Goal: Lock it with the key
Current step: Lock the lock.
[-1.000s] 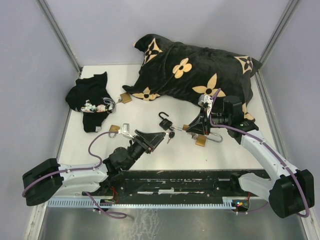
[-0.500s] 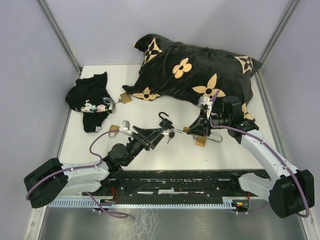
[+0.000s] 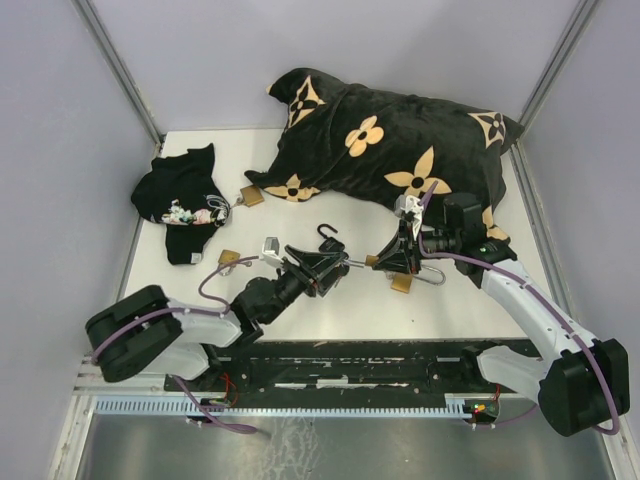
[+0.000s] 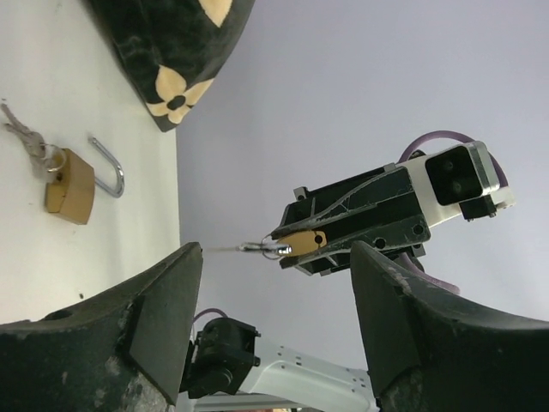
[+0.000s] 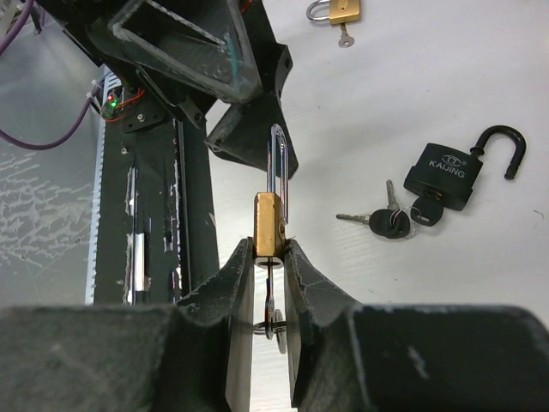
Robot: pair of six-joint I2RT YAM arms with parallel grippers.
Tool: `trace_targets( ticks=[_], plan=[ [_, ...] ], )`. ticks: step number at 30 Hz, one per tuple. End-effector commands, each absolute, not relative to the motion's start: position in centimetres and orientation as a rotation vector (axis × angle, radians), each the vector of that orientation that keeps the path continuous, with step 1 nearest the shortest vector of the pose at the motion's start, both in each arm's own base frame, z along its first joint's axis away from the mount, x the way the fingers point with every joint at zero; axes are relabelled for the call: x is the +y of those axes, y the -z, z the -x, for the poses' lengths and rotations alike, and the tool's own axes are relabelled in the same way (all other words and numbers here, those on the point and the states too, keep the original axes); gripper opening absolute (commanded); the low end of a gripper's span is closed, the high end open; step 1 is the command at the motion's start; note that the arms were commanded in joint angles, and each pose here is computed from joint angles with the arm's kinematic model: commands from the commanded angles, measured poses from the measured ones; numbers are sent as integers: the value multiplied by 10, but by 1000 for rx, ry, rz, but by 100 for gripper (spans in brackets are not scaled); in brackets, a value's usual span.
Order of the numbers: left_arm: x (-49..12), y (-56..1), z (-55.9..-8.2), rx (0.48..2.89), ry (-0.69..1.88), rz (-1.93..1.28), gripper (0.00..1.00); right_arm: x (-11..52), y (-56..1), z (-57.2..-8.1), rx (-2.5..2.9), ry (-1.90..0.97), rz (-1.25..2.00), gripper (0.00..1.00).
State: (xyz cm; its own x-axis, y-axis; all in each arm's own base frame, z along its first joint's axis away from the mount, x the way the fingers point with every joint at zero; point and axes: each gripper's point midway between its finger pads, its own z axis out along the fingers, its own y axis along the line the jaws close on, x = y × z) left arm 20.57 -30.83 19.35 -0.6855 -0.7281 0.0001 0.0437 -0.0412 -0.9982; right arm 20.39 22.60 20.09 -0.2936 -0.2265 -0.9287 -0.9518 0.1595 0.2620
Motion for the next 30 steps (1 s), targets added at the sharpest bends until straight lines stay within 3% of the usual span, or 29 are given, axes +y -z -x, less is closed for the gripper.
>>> trace_targets(
  ticks=[1, 10, 16, 24, 28, 30],
  plan=[
    [-323, -235, -208, 1531, 2011, 734, 71, 232, -227, -201, 1542, -1177, 1211, 2],
    [-342, -231, -208, 1498, 2150, 721, 45, 233, -224, -197, 1533, -1166, 1245, 2],
    [-346, -235, -211, 1474, 2110, 652, 22, 236, -221, -192, 1530, -1172, 1279, 2],
    [-345, -240, -217, 1489, 1994, 574, 20, 238, -217, -185, 1525, -1188, 1323, 2],
    [-344, -236, -216, 1548, 1966, 572, 39, 234, -219, -190, 1515, -1100, 1336, 2],
    [-344, -227, -212, 1612, 1935, 574, 44, 232, -219, -191, 1514, -1060, 1346, 2]
  ],
)
